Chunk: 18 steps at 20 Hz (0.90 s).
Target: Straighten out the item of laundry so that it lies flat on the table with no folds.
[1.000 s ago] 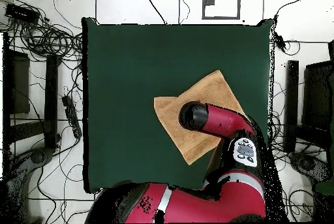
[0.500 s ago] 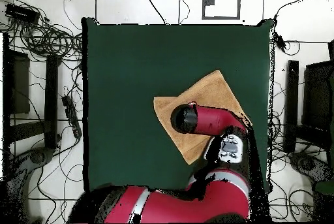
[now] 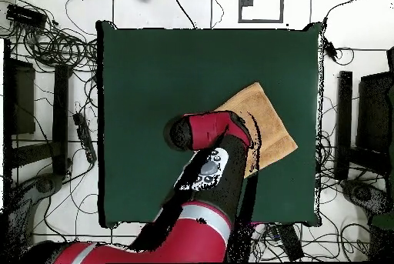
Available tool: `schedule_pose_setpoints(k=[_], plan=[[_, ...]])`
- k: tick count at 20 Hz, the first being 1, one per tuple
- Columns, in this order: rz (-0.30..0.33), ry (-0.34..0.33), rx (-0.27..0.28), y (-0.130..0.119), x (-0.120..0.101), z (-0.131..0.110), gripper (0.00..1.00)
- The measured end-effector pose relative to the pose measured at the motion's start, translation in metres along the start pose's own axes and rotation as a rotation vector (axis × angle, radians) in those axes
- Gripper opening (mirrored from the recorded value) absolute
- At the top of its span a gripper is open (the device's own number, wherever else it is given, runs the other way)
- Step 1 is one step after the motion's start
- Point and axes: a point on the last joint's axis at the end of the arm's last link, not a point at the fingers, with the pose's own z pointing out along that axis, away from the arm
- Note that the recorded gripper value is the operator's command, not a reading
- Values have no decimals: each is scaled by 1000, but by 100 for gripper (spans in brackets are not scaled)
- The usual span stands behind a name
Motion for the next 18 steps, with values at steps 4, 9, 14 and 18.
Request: schedule_pose_setpoints(k=[4, 9, 14, 18], plan=[[19, -19, -25, 5, -19, 1, 100], [73, -26, -90, 3, -44, 25, 100], [117, -51, -165, 3, -60, 53, 100], [123, -65, -196, 8, -60, 70, 100]])
